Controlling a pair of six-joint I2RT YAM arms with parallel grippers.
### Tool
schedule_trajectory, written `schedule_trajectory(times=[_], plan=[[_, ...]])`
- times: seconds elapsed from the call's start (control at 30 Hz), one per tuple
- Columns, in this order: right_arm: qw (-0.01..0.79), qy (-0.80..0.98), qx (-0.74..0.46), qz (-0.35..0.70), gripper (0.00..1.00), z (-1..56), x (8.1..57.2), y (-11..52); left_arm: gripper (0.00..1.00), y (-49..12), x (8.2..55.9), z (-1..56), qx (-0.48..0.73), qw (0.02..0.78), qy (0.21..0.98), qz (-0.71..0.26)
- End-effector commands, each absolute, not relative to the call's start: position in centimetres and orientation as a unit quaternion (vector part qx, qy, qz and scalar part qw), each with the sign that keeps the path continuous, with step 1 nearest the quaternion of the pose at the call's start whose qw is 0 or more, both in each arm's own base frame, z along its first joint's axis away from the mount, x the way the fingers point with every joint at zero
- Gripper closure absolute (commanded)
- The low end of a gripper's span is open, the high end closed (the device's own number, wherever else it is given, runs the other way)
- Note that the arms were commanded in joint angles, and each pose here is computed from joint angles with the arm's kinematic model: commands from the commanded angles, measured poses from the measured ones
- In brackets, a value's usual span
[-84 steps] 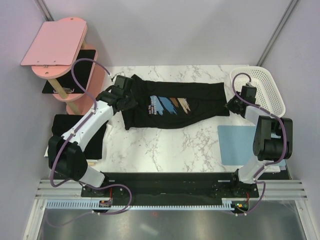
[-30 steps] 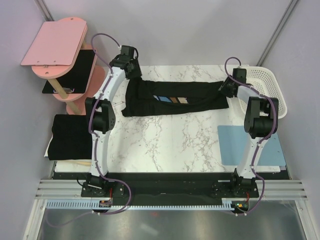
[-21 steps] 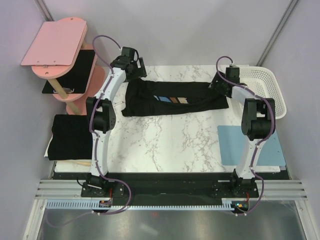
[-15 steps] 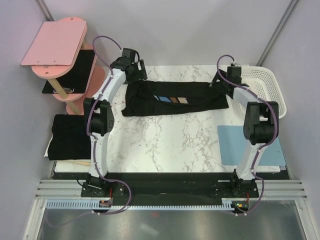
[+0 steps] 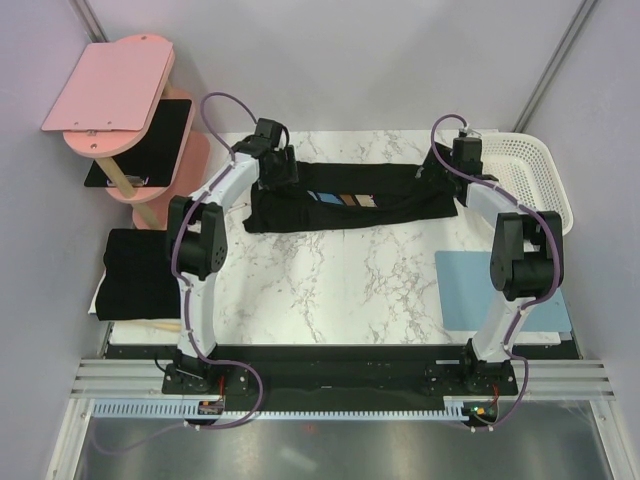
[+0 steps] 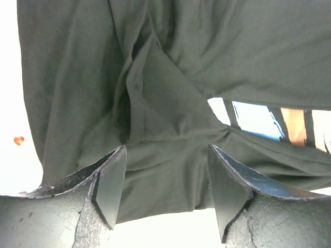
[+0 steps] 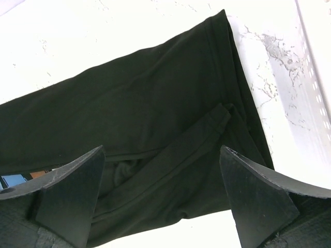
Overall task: Fold and stack the t-shirts
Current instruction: Fold the other side of the tshirt into a rectangle
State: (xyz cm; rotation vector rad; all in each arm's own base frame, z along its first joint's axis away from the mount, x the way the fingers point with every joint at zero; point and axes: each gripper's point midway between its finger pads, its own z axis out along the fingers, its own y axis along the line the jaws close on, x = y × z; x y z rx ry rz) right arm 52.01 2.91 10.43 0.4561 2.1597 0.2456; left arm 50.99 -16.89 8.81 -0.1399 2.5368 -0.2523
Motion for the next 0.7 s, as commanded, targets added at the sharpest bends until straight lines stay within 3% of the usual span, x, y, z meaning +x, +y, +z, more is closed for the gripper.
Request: schedule_trajectory(times=[0.0, 0.23, 0.27, 0.37, 0.4, 0.5, 0.57, 0.67], plan=[[0.474, 0.857, 0.166, 0.119, 0.02, 13.1, 52.6, 3.5, 0.29, -16.6, 52.9, 10.7, -0.060, 0.334, 0.936, -0.093], [0.468, 0.859, 0.167, 0.124, 0.02, 12.5, 52.7, 3.6, 0.29, -16.8, 53.8, 9.3, -0.050, 0.329, 0.939, -0.089], [0.467, 0.859, 0.167, 0.123, 0.02, 12.5, 52.8, 3.6, 0.33, -16.9, 53.8, 8.7, -0.050, 0.324, 0.941, -0.090], [0.465, 0.860, 0.169, 0.123, 0.02, 12.2, 52.8, 3.6, 0.56, -17.2, 53.8, 7.8, -0.045, 0.316, 0.943, -0.093], [0.464, 0.860, 0.170, 0.123, 0.02, 12.1, 52.8, 3.5, 0.69, -17.2, 53.8, 7.7, -0.044, 0.315, 0.943, -0.092], [0.463, 0.860, 0.174, 0.128, 0.02, 12.1, 52.9, 3.1, 0.82, -17.2, 53.8, 7.5, -0.044, 0.313, 0.944, -0.091], [0.462, 0.860, 0.175, 0.128, 0.02, 12.0, 52.9, 3.1, 0.98, -17.2, 53.8, 7.7, -0.044, 0.314, 0.944, -0.093], [0.461, 0.861, 0.176, 0.128, 0.02, 11.9, 52.8, 3.0, 0.98, -17.4, 53.9, 8.9, -0.044, 0.323, 0.940, -0.100]])
